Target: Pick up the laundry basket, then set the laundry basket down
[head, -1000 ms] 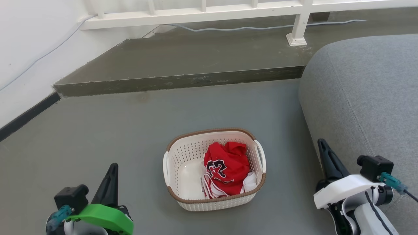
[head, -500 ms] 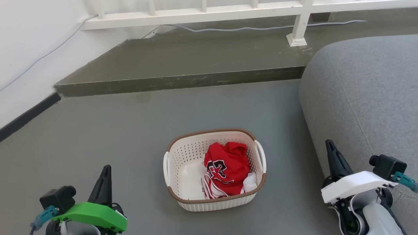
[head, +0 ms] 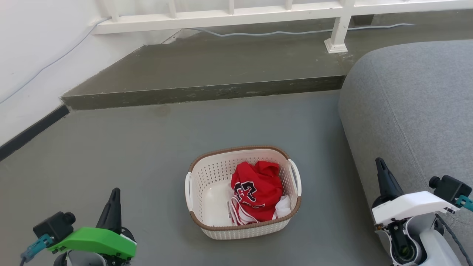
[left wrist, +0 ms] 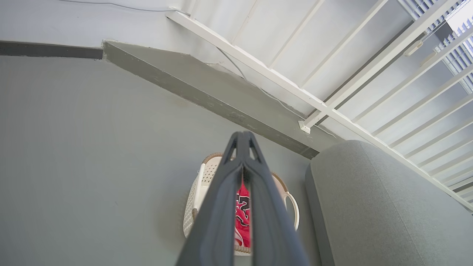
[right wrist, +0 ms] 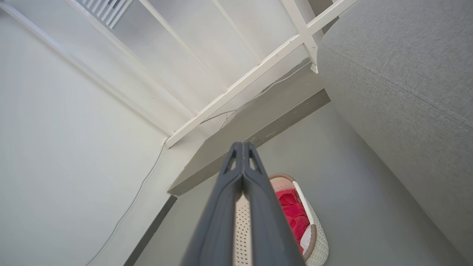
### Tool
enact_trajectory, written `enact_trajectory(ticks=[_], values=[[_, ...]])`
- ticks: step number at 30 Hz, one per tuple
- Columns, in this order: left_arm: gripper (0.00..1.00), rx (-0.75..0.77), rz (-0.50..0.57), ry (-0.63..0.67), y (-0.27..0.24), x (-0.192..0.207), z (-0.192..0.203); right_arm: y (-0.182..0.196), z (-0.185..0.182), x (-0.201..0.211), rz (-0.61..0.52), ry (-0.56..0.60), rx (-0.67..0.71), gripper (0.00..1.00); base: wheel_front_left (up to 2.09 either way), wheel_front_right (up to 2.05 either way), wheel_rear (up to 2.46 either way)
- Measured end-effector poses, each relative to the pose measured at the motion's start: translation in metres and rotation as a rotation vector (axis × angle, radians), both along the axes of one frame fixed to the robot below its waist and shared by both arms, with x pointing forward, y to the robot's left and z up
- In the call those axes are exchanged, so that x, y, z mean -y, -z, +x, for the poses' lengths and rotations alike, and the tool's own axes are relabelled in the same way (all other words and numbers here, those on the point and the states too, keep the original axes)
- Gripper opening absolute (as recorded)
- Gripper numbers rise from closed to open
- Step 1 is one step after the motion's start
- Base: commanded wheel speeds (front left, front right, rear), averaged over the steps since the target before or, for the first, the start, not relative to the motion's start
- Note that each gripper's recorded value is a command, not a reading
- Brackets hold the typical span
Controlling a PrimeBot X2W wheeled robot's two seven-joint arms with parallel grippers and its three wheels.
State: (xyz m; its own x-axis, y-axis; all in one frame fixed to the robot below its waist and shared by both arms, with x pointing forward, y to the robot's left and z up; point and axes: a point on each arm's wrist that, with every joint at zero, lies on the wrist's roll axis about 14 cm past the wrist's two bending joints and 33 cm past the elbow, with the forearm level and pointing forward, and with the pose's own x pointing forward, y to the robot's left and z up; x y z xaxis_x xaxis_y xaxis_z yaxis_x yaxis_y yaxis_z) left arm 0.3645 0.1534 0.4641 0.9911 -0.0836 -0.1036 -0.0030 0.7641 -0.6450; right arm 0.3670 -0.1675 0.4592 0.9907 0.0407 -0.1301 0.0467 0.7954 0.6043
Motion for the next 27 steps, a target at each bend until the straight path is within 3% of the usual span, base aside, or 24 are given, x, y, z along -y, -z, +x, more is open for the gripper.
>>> enact_trajectory(ticks=[27], values=[[0.0,-0.061,-0.305,-0.077,0.004,-0.015,0.001,-0.001,0.003,0.018,0.323,0.087,-0.032,0.0,0.0,0.0,0.0]])
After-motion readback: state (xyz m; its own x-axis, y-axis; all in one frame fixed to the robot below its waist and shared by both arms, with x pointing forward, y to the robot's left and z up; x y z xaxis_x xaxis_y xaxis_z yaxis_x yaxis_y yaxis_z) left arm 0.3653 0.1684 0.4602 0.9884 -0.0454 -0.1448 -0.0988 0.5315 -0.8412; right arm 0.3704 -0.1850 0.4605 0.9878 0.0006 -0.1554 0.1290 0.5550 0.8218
